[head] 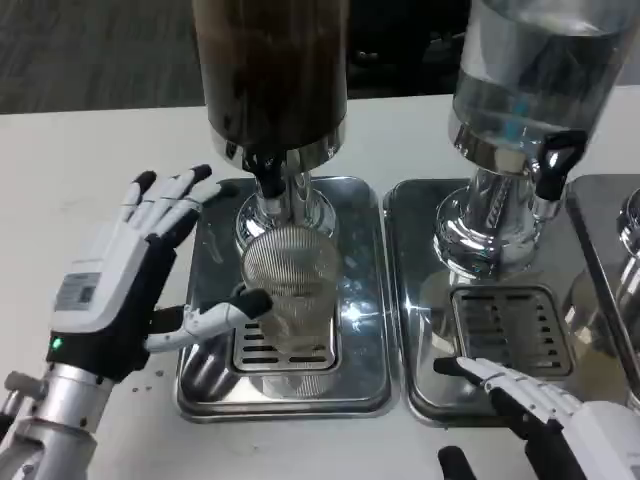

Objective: Grasp the cup under the faucet to collect the drink, then remove the cup.

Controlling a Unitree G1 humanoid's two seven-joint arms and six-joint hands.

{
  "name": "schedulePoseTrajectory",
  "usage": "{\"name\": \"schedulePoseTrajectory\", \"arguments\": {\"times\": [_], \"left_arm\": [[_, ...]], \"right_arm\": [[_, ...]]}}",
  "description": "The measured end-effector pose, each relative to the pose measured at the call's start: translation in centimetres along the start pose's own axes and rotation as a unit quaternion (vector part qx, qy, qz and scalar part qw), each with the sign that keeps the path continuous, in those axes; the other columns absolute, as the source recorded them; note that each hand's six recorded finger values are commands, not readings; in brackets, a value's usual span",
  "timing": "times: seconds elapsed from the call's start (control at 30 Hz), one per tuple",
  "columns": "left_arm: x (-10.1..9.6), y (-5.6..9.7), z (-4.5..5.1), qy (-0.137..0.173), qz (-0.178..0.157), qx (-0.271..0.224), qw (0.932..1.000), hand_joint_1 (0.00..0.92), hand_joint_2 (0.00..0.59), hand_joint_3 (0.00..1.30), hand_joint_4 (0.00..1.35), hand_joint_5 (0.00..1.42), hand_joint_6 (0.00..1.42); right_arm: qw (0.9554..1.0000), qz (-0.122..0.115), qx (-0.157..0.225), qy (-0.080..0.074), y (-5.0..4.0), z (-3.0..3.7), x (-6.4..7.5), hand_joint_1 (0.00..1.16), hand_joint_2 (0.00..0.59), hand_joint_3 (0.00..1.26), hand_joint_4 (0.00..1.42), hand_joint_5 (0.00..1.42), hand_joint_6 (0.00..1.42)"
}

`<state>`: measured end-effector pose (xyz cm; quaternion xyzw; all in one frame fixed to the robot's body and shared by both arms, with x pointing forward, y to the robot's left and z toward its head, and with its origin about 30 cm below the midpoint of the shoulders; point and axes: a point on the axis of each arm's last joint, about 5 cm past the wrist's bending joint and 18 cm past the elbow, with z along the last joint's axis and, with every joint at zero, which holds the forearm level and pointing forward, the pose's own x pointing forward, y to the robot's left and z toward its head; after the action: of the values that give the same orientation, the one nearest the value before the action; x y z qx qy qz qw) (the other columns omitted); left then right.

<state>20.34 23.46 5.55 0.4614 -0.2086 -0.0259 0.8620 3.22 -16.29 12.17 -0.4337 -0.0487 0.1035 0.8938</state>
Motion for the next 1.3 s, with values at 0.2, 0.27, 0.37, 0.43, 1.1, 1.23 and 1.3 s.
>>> {"name": "schedulePoseTrajectory", "arguments": {"times": [0.2,0.27,0.37,0.43,1.1,1.23,1.3], "left_arm": [[-1.5,2.8,0.58,-0.019,0.078,-0.034,0.9962,0.000,0.020,0.26,0.10,0.12,0.00],[-1.7,4.2,0.81,-0.034,0.100,-0.050,0.9931,0.000,0.016,0.26,0.11,0.14,0.02],[-1.4,6.0,0.91,-0.066,0.110,-0.073,0.9890,0.000,0.036,0.26,0.17,0.18,0.07],[-1.3,6.7,0.98,-0.089,0.104,-0.091,0.9865,0.000,0.048,0.26,0.21,0.24,0.12],[7.0,13.9,0.58,-0.171,-0.174,-0.559,0.7926,0.000,0.100,0.12,0.04,0.15,0.07],[8.0,14.3,0.31,-0.169,-0.228,-0.598,0.7495,0.000,0.106,0.11,0.01,0.14,0.06],[8.4,14.1,0.21,-0.166,-0.248,-0.619,0.7269,0.000,0.106,0.11,0.01,0.13,0.06]], "right_arm": [[1.0000,-0.004,-0.003,-0.004,-0.17,-0.15,0.2,0.56,0.475,0.24,0.20,0.21,0.18],[1.0000,-0.006,-0.001,-0.005,-0.20,-0.23,0.3,0.56,0.475,0.24,0.20,0.21,0.18],[0.9999,-0.011,-0.003,-0.011,-0.25,-0.46,0.8,0.56,0.475,0.24,0.20,0.21,0.18],[0.9998,-0.012,-0.004,-0.014,-0.22,-0.63,1.1,0.56,0.475,0.24,0.20,0.21,0.18],[0.9985,-0.015,0.002,-0.053,0.23,-1.28,3.7,0.56,0.475,0.24,0.20,0.21,0.18],[0.9985,-0.019,0.009,-0.051,0.42,-1.16,3.8,0.56,0.477,0.25,0.20,0.20,0.16],[0.9985,-0.018,0.012,-0.050,0.54,-1.16,3.8,0.55,0.480,0.25,0.20,0.20,0.16]]}}
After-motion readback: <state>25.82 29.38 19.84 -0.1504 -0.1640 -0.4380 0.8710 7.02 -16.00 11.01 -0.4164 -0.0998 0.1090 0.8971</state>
